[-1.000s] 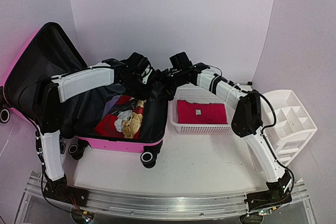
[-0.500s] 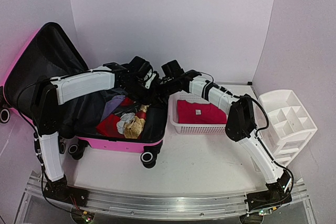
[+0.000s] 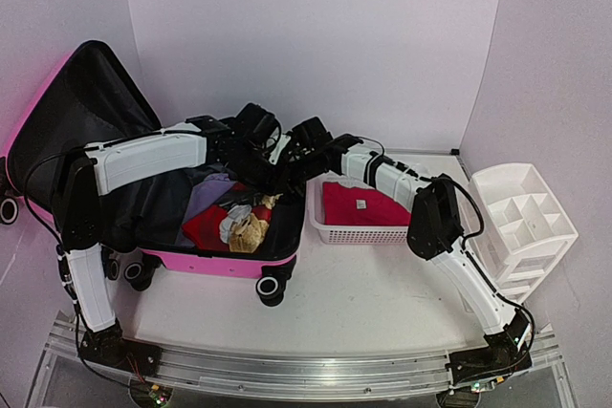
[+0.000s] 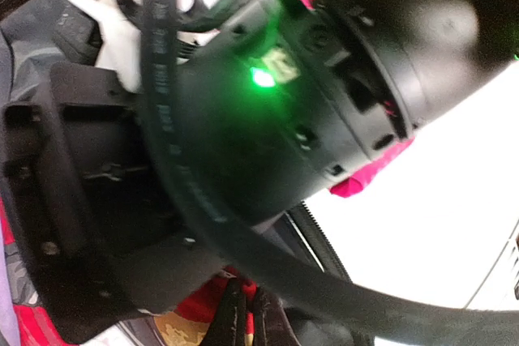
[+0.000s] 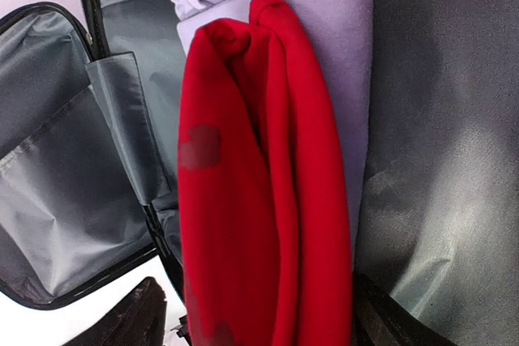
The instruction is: Open, take out, and arrange the luggage
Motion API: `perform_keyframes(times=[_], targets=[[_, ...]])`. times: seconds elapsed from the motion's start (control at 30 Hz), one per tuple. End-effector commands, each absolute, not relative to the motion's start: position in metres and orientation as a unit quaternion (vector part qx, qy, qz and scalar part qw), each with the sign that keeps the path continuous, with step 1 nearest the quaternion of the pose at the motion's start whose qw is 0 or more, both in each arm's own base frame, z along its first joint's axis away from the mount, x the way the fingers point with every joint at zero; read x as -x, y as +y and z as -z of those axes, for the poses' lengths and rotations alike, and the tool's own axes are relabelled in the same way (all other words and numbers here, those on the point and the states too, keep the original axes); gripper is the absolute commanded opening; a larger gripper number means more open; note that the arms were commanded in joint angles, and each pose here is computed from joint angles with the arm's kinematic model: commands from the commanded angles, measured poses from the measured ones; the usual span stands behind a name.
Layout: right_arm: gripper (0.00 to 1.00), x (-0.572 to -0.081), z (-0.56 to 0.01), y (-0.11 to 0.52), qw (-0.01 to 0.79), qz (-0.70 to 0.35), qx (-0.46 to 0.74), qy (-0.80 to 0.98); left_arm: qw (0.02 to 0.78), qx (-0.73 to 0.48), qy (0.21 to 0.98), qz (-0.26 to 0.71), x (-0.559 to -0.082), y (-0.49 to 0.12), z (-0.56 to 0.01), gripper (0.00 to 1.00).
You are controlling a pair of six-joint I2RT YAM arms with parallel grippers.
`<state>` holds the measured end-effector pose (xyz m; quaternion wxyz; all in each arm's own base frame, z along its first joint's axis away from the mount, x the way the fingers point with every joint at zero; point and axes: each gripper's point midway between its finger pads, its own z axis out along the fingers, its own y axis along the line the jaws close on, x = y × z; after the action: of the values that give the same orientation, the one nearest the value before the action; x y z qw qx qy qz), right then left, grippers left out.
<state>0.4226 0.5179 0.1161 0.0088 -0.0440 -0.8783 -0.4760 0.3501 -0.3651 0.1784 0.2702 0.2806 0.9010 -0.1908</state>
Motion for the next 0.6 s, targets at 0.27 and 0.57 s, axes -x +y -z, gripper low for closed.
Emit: perform_keyframes(times=[0.27, 0.57], targets=[[0.6, -0.427, -0.126, 0.532, -0.012, 0.509, 0.008, -0.861, 0.302, -0.307, 0.871, 0.239, -0.33, -0.386, -0.216, 0.0], [0.12, -0.438, -0.142, 0.532, -0.055, 0.518, -0.013, -0.853, 0.297, -0.311, 0.87, 0.24, -0.324, -0.383, -0.214, 0.01]])
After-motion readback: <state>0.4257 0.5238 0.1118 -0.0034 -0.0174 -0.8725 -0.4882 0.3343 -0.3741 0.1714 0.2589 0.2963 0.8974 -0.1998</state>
